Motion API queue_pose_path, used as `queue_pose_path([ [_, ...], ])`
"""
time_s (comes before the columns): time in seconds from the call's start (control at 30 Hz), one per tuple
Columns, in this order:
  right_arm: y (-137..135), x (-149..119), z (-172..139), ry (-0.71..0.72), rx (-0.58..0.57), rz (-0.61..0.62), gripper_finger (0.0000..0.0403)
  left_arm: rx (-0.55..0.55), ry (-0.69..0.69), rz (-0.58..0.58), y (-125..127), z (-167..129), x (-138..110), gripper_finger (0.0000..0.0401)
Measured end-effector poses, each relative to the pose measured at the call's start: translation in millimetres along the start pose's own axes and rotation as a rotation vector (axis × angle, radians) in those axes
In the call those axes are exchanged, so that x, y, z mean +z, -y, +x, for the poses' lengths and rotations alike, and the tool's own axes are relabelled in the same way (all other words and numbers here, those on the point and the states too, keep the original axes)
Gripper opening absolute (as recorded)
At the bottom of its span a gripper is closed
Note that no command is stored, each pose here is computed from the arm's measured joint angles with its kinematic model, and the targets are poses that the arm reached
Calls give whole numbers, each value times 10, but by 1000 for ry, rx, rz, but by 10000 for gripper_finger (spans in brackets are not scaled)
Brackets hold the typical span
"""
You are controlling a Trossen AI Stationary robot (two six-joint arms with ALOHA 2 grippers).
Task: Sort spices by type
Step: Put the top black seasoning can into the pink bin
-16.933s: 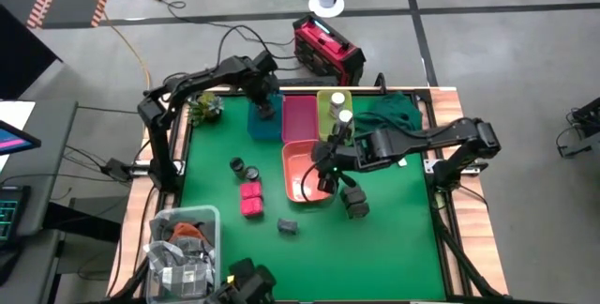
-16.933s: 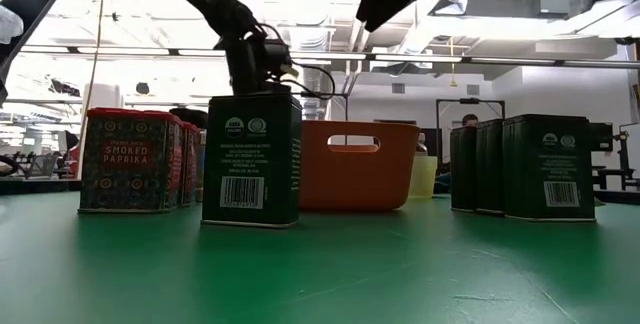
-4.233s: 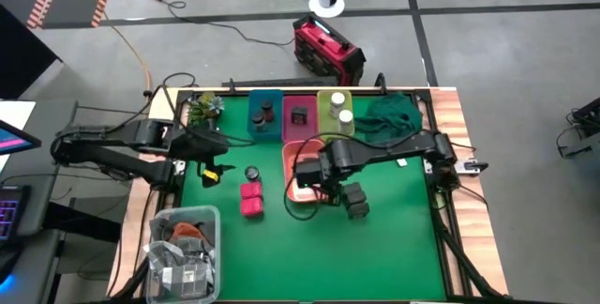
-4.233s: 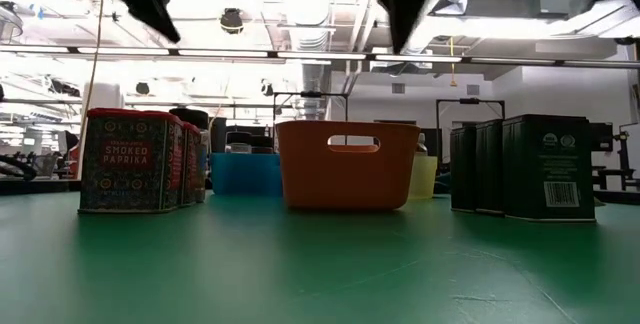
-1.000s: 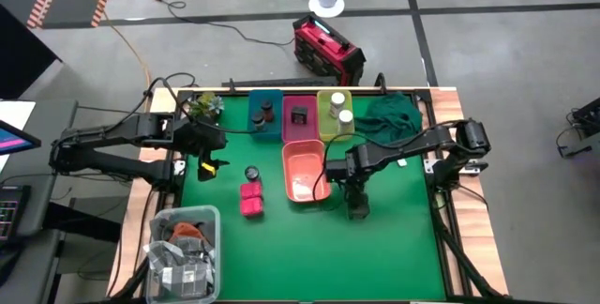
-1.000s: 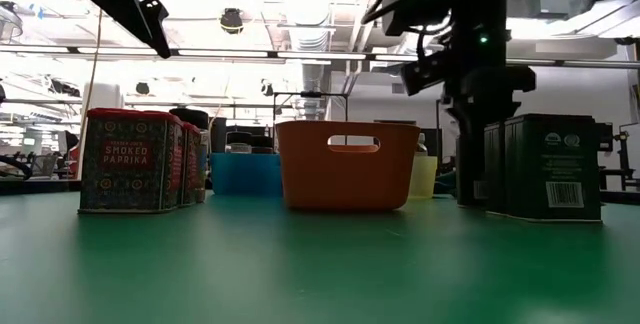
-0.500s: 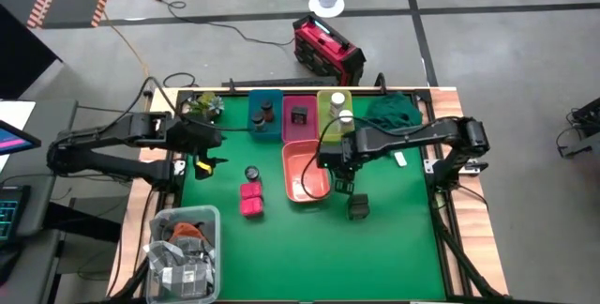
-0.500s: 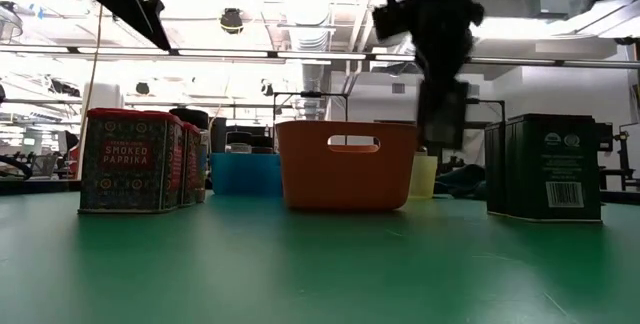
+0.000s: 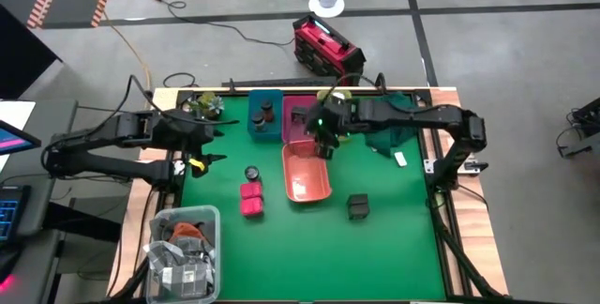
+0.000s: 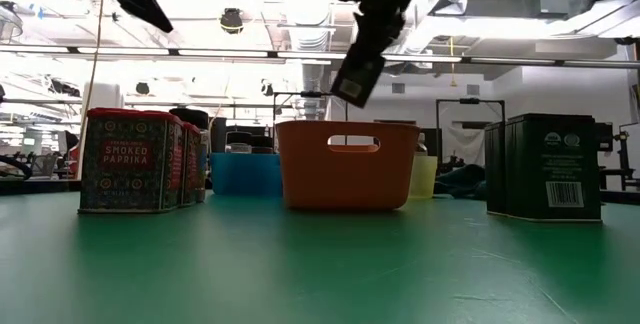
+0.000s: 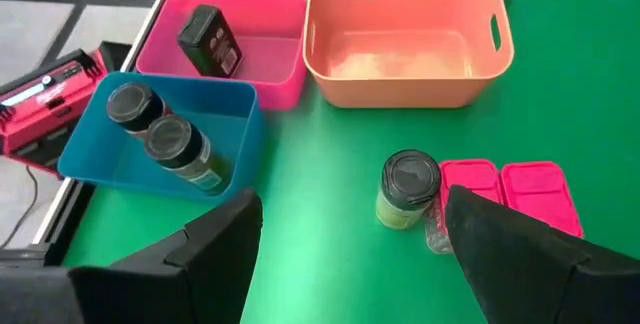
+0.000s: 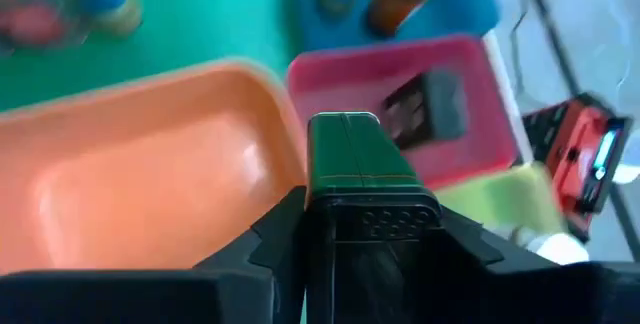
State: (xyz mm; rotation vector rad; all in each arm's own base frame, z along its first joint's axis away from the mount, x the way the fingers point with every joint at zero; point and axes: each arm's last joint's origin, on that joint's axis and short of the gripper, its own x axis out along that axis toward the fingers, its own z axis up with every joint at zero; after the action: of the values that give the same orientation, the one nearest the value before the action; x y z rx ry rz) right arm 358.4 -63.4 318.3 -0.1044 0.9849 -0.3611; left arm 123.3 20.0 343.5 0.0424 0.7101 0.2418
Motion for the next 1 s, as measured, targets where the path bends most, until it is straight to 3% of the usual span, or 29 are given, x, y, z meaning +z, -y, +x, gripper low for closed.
queue_pose_path([
  [0.27, 289, 138, 203, 125, 20, 22, 168, 7, 36, 26, -8, 23, 50, 302],
  [0.63, 363, 441, 969, -107, 60, -47, 168, -19, 3, 1, -76, 67, 38, 302],
  [1.0, 594, 417, 1532, -315, 85, -59, 168, -28, 16, -6, -74, 14, 15, 302],
])
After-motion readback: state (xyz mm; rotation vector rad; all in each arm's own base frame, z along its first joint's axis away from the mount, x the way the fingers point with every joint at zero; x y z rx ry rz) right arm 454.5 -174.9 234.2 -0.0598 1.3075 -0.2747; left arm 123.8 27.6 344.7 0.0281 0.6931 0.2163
